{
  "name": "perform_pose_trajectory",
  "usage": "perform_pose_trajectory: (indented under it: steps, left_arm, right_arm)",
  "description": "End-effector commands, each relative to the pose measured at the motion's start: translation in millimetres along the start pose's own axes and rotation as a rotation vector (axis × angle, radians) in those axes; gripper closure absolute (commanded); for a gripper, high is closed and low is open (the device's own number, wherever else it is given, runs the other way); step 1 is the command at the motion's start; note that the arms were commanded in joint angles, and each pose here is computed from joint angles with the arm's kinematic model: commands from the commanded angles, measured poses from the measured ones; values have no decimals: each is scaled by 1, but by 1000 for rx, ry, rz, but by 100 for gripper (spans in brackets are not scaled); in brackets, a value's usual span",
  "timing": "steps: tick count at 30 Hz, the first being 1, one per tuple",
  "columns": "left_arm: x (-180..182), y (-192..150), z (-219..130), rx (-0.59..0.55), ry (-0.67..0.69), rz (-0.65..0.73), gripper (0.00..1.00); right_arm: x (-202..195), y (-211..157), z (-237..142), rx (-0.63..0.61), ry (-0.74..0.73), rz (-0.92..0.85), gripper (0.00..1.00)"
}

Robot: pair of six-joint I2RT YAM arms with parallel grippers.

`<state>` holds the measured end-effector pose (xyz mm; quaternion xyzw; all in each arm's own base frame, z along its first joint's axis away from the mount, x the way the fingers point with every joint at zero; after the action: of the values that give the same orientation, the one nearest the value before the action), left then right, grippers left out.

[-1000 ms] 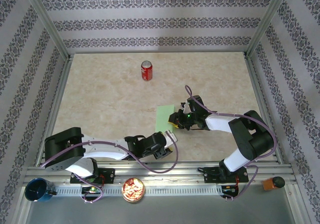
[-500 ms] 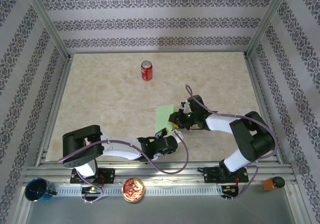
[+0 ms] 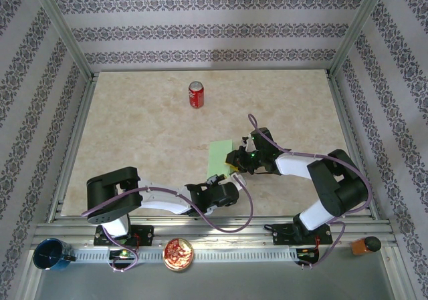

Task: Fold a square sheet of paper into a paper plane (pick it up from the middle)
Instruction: Fold the triangle a second time at the center of the table.

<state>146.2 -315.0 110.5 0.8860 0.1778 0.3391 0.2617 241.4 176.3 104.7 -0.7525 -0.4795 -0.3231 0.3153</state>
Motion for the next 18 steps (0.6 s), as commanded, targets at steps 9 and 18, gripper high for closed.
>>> perform_pose_trajectory:
  steps: [9,18]
  left_arm:
    - [6,5,-9,-21,28,-49,100]
    - [28,2,-12,-47,-238,-267,100]
  right_arm:
    - [-1,0,-8,-22,-4,0,75]
    - [-5,-3,-36,-164,-55,-43,62]
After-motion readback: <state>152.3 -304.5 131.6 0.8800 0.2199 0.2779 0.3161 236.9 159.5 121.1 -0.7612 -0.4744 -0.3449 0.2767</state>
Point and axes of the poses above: each hand's point on the last joint's axis, 136 mm out from that joint toward the fingers, its own z axis out along the fingers, its own x axis along the line the jaws close on, y = z × x, the point moved 9 cm from there along -z, back along the fingers, and after that the axes turned 8 degrees about z, right-handed, at the moved point
